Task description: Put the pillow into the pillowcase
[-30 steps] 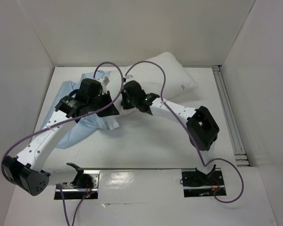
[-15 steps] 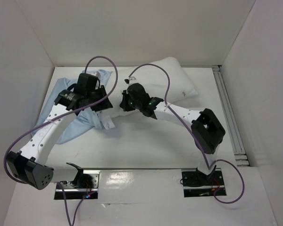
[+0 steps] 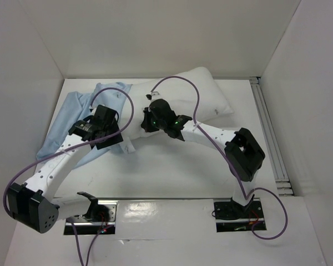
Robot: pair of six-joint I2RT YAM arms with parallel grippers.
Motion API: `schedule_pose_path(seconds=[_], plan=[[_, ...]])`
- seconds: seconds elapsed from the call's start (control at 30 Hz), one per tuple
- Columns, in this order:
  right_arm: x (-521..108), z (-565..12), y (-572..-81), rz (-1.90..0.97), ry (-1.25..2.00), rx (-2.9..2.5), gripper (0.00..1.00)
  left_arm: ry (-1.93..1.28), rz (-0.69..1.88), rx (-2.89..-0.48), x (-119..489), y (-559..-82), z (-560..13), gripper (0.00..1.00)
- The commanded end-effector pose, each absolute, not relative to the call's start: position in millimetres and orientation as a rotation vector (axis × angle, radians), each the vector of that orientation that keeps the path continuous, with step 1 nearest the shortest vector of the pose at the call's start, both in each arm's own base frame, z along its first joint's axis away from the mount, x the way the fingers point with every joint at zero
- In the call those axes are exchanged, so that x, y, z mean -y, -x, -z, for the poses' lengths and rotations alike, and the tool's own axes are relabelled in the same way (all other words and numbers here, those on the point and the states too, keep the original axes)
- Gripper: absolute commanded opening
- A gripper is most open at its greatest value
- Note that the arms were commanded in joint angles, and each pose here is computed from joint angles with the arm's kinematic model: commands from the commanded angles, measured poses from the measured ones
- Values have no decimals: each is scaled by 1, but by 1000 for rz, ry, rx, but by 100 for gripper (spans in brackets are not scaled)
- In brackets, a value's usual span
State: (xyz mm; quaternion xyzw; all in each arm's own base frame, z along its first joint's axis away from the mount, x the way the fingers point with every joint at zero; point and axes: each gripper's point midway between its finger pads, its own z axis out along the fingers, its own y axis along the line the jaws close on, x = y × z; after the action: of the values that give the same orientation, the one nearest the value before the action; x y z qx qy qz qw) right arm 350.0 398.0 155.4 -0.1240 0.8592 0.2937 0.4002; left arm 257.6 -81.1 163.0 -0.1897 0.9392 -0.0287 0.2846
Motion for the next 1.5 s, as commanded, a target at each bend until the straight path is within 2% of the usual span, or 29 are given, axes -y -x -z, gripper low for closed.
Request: schedule_pose_path(seconds=[0.0, 0.07, 0.13, 0.17, 0.27, 0.3, 0.47, 0.67, 0.77, 0.9, 0.97, 1.07, 1.13, 1.2, 1.27, 1.3, 1.33, 1.4, 1.43, 1.47], plan=[[-395, -188, -357, -758, 292, -2089, 0, 560, 22, -2423, 73, -278, -162, 68], [-397, -188, -358, -758, 292, -2089, 0, 572, -3, -2445, 71, -282, -155, 63], [-395, -188, -360, -749, 285, -2088, 0, 587, -3, -2436, 69, -286, -158, 54], [-397, -192, -361, -754, 284, -2079, 0, 566, 9, -2437, 71, -288, -162, 39], [-398, -191, -362, -754, 284, -2079, 0, 518, 65, -2401, 78, -299, -181, 17], [-399, -187, -363, -749, 285, -2088, 0, 502, 73, -2414, 82, -302, -180, 1], [-389, -204, -382, -690, 250, -2040, 0, 358, 282, -2427, 117, -317, -214, 0], [-357, -282, -406, -651, 205, -1892, 0, 51, 701, -2333, 194, -336, -312, 0], [-365, -290, -401, -705, 244, -1887, 0, 8, 761, -2364, 203, -331, -311, 0], [-404, -233, -386, -795, 270, -1994, 0, 13, 826, -2419, 205, -309, -297, 0], [-418, -183, -375, -815, 292, -2087, 0, 37, 850, -2426, 203, -296, -288, 0], [-419, -164, -355, -928, 261, -2113, 0, 79, 859, -2472, 202, -282, -266, 0], [-414, -185, -349, -983, 234, -2038, 0, 90, 846, -2510, 199, -274, -246, 0], [-406, -176, -338, -995, 235, -2052, 0, 76, 836, -2522, 198, -273, -240, 0], [-402, -182, -332, -1011, 242, -2040, 0, 69, 750, -2555, 192, -281, -234, 18], [-399, -171, -329, -1000, 243, -2063, 0, 65, 714, -2574, 188, -280, -235, 31], [-397, -173, -325, -1005, 260, -2059, 0, 67, 666, -2532, 184, -293, -250, 56], [-397, -170, -319, -1005, 271, -2071, 0, 82, 606, -2483, 175, -304, -267, 73], [-397, -170, -319, -1005, 271, -2072, 0, 80, 580, -2475, 173, -309, -271, 77], [-396, -165, -317, -994, 281, -2079, 0, 94, 546, -2450, 165, -318, -277, 77]])
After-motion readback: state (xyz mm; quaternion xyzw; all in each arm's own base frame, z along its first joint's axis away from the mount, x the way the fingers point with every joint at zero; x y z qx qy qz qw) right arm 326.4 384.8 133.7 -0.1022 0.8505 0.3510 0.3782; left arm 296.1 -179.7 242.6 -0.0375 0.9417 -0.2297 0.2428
